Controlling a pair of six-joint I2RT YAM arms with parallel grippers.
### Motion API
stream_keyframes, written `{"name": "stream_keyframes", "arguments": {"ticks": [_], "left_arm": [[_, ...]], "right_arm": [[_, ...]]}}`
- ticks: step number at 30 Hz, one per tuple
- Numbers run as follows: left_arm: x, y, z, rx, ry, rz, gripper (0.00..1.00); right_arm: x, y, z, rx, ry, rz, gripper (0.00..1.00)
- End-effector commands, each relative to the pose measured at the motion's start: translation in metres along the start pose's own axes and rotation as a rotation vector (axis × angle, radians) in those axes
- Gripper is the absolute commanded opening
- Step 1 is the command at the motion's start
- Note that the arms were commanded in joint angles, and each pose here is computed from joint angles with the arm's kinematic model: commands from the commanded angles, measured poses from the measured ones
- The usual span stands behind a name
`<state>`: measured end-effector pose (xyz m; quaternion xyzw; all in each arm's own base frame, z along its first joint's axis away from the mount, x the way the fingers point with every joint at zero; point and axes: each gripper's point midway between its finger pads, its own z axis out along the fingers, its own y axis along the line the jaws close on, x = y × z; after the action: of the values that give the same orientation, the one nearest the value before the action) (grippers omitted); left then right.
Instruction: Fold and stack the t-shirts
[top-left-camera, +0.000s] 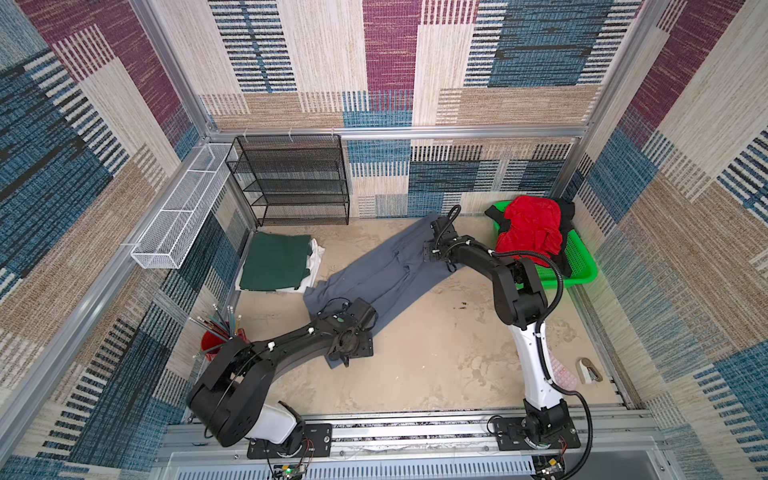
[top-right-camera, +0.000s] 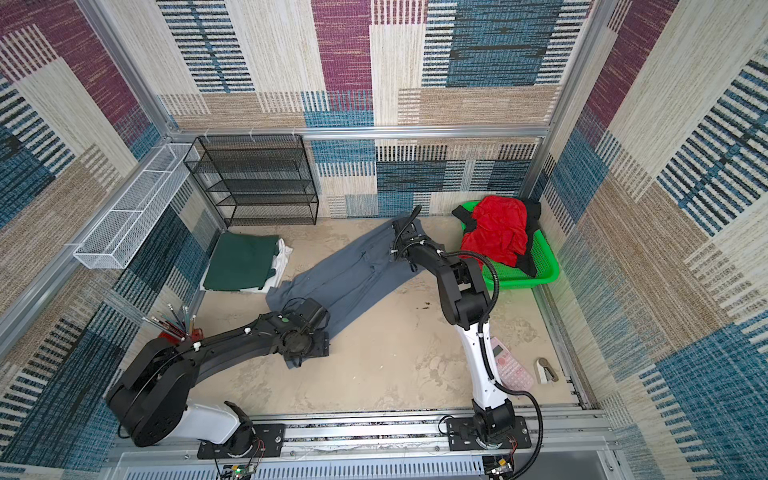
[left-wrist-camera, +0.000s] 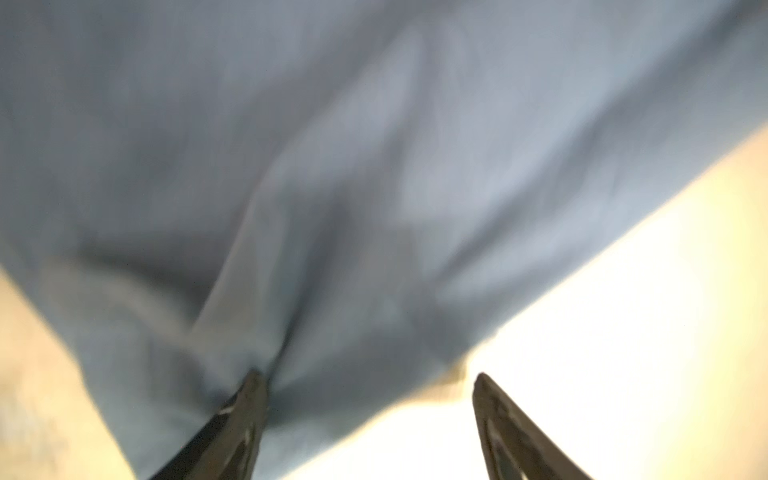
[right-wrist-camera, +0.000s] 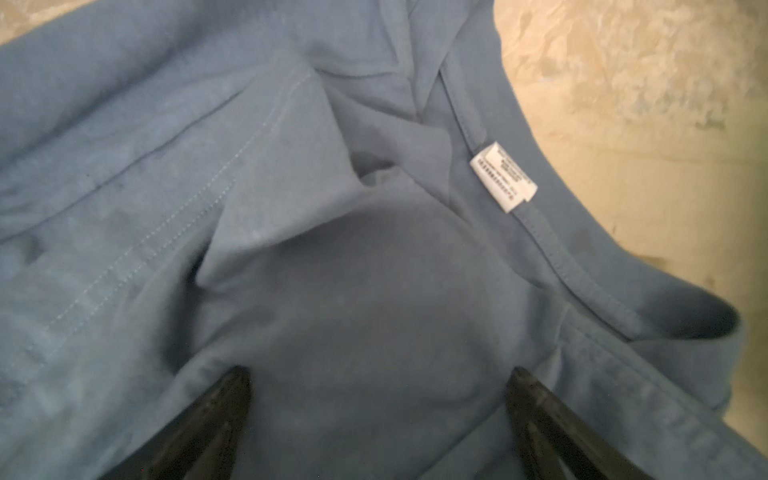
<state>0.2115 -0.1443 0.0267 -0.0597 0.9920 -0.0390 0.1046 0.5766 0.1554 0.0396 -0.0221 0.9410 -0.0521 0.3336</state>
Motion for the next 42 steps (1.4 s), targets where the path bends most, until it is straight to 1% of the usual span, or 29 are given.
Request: {"name": "stream_keyframes", "arguments": {"ticks": [1, 2, 3, 4, 5, 7, 10, 13, 17, 19, 22, 24, 25, 26, 27, 28, 29, 32, 35, 37, 39, 42], "left_arm": [[0.026, 0.013, -0.020, 0.005, 0.069, -0.124, 0.83], [0.022, 0.016, -0.029, 0.005, 0.033, -0.133, 0.85], [0.016, 0.019, -0.039, 0.008, -0.011, -0.134, 0.90], [0.009, 0.024, -0.050, 0.002, -0.067, -0.135, 0.97], [0.002, 0.030, -0.060, -0.008, -0.124, -0.131, 1.00], [-0.014, 0.043, -0.077, -0.031, -0.251, -0.132, 0.98], [-0.034, 0.056, -0.098, -0.046, -0.392, -0.141, 0.98], [-0.053, 0.065, -0.111, -0.047, -0.465, -0.169, 0.98], [-0.080, 0.064, -0.111, 0.020, -0.483, -0.194, 0.98], [-0.095, 0.071, -0.112, -0.008, -0.497, -0.202, 0.99], [-0.117, 0.079, -0.105, -0.050, -0.511, -0.199, 1.00], [-0.133, 0.082, -0.096, -0.044, -0.512, -0.209, 0.97], [-0.140, 0.084, -0.093, -0.041, -0.513, -0.214, 0.93], [-0.149, 0.085, -0.090, -0.041, -0.519, -0.214, 0.88], [-0.157, 0.088, -0.089, -0.060, -0.529, -0.214, 0.84], [-0.165, 0.092, -0.087, -0.092, -0.547, -0.217, 0.82], [-0.172, 0.095, -0.085, -0.116, -0.558, -0.219, 0.81], [-0.188, 0.100, -0.077, -0.150, -0.536, -0.222, 0.77], [-0.200, 0.104, -0.064, -0.150, -0.498, -0.238, 0.73], [-0.207, 0.103, -0.060, -0.128, -0.470, -0.228, 0.66], [-0.211, 0.110, -0.058, -0.163, -0.474, -0.228, 0.65], [-0.213, 0.116, -0.050, -0.169, -0.459, -0.234, 0.64]], "right_arm": [[0.007, -0.019, 0.001, 0.105, 0.049, -0.117, 0.99], [0.003, -0.020, 0.001, 0.112, 0.043, -0.124, 0.98], [-0.003, -0.021, -0.003, 0.113, 0.032, -0.122, 0.98], [-0.009, -0.020, -0.007, 0.107, 0.023, -0.115, 0.98], [-0.016, -0.019, -0.014, 0.094, 0.012, -0.101, 0.98], [-0.027, -0.015, -0.029, 0.052, -0.008, -0.065, 0.99], [-0.037, -0.011, -0.054, -0.009, -0.031, -0.006, 0.98], [-0.036, -0.010, -0.078, -0.062, -0.042, 0.055, 0.98], [-0.019, -0.004, -0.101, -0.165, -0.039, 0.129, 0.98], [-0.006, 0.001, -0.108, -0.246, -0.007, 0.149, 0.98], [0.028, -0.018, -0.103, -0.283, 0.076, 0.247, 0.99], [0.047, -0.036, -0.096, -0.296, 0.111, 0.321, 0.98], [0.055, -0.039, -0.093, -0.321, 0.132, 0.348, 0.98], [0.061, -0.039, -0.091, -0.367, 0.153, 0.367, 0.98], [0.064, -0.038, -0.089, -0.400, 0.167, 0.378, 0.98], [0.067, -0.040, -0.088, -0.404, 0.180, 0.383, 0.98], [0.067, -0.042, -0.085, -0.387, 0.185, 0.380, 0.98], [0.066, -0.049, -0.080, -0.348, 0.188, 0.376, 0.98], [0.063, -0.048, -0.074, -0.372, 0.201, 0.381, 0.98], [0.061, -0.047, -0.069, -0.372, 0.216, 0.379, 0.98], [0.058, -0.049, -0.066, -0.360, 0.221, 0.378, 0.98], [0.052, -0.052, -0.063, -0.342, 0.212, 0.377, 0.98]]}}
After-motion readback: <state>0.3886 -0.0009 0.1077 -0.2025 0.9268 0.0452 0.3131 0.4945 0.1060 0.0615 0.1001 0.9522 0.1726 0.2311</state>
